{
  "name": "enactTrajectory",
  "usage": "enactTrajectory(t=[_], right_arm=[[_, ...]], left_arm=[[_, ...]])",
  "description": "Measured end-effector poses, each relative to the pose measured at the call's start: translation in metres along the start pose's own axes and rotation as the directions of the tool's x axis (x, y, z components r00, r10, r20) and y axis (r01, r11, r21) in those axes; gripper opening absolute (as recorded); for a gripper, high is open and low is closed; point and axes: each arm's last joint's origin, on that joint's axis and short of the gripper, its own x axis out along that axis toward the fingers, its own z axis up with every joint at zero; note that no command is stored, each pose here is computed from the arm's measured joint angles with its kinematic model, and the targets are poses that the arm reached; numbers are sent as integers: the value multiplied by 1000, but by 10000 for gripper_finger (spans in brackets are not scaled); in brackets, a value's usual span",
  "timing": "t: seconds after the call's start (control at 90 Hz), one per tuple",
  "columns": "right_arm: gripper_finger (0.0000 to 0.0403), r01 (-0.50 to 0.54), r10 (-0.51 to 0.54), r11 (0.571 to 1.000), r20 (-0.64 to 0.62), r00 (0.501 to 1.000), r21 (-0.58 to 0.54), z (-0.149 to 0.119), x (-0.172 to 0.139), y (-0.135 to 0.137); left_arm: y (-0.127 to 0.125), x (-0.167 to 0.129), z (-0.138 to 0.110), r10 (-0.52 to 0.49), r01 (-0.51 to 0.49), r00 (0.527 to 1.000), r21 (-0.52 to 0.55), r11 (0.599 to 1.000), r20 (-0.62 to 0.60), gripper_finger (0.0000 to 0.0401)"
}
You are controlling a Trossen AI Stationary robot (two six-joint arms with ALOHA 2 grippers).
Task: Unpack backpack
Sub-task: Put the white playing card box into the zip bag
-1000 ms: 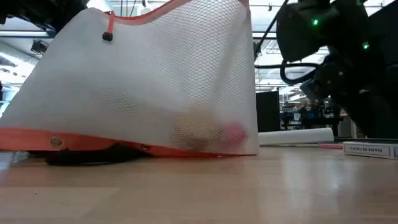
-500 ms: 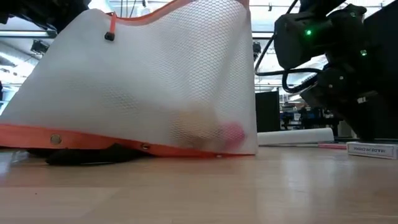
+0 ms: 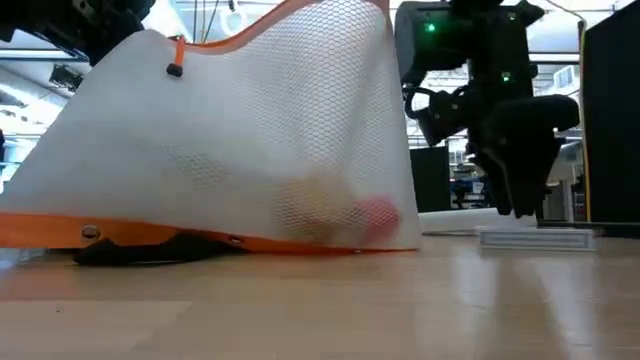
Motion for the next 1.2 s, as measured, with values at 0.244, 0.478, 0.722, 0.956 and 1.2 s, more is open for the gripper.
enactTrajectory(t=[0.244,0.478,0.722,0.956,1.2], right_arm=[[354,-21,20,999,20,1000,43,5,0,-4],[398,-60,56,996,68,996,69,7,12,-9],[375,-42,41,997,25,999,69,-7,34,-14],[312,-39,37,998,47,998,58,-14,45,-16],[273,21,-25,994,43,999,105,-4,19,-10]], left_arm=[[0,0,0,0,0,1000,-1,1000,-1,0],[0,0,-1,2,-2,1000,4,1000,-14,0],[0,0,-1,2,-2,1000,4,1000,-14,0],[0,0,-1,1,-1,1000,3,1000,-13,0],[0,0,-1,1,-2,1000,-3,1000,-13,0]])
